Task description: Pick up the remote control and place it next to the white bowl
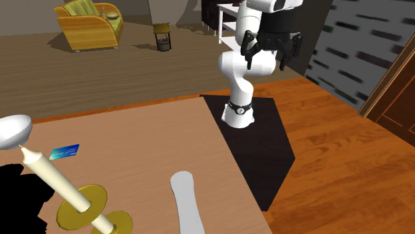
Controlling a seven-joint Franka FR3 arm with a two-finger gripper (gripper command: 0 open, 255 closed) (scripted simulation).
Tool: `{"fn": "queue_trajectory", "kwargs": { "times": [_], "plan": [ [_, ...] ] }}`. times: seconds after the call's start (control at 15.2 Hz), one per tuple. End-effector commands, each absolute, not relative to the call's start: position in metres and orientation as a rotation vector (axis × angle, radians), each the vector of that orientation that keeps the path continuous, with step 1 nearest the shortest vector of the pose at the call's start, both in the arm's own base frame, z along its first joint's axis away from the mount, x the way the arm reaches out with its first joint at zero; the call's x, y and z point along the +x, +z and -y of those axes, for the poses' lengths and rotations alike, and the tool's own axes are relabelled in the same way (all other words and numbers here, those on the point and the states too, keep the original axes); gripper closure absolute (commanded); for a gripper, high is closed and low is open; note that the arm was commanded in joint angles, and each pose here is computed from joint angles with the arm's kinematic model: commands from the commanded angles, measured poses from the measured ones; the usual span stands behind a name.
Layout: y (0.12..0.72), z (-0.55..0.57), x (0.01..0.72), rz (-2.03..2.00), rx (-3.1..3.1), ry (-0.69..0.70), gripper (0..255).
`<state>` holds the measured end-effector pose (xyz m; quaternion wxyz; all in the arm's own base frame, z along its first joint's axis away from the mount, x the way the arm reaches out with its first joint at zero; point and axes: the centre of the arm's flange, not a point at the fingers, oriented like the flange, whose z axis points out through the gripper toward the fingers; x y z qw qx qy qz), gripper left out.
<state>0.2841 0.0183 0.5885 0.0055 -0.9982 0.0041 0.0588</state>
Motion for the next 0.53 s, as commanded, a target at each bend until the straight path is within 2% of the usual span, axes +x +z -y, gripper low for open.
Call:
{"fn": "queue_trajectory", "kwargs": {
  "times": [0.0, 0.46],
  "plan": [
    [0.588, -0.018, 0.284, -0.013, -3.125, 0.184, 0],
    [0.538, 0.031, 0.338, 0.107, -3.132, 0.147, 0]
  ]
}}
